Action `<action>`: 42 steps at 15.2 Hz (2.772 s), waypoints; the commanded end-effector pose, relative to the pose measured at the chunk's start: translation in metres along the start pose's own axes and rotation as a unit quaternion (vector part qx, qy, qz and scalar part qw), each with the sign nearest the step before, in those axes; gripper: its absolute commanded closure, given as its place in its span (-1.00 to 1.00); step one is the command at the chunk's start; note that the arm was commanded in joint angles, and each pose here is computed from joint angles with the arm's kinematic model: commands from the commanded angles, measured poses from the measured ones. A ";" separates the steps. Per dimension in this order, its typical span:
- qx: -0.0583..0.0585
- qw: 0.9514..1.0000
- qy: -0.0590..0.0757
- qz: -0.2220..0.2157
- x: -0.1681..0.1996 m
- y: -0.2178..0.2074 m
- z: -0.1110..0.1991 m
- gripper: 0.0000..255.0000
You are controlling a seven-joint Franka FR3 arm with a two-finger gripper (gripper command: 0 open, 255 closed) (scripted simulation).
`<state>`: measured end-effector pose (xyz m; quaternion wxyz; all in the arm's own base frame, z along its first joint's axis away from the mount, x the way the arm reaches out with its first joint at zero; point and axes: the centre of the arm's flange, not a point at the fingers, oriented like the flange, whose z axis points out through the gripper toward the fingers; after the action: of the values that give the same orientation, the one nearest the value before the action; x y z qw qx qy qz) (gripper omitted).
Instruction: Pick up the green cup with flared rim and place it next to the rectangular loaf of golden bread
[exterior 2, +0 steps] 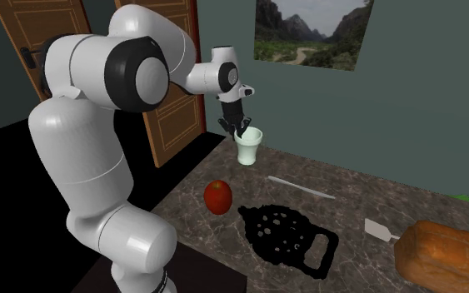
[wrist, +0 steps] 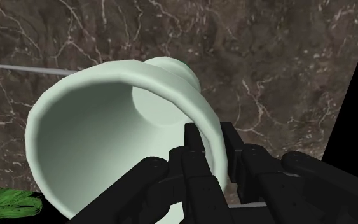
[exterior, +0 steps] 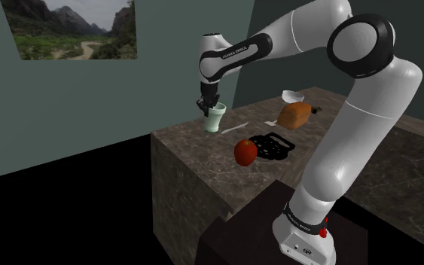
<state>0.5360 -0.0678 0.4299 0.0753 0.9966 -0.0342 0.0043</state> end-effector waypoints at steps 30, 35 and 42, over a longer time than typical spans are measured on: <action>0.000 1.000 0.000 0.000 -0.004 0.035 -0.154 1.00; 0.000 1.000 0.000 0.000 -0.038 0.091 -0.146 1.00; 0.000 1.000 0.000 0.000 -0.084 0.170 -0.135 1.00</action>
<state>0.4485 -0.1985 0.5855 0.0753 0.9965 -0.0351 0.0042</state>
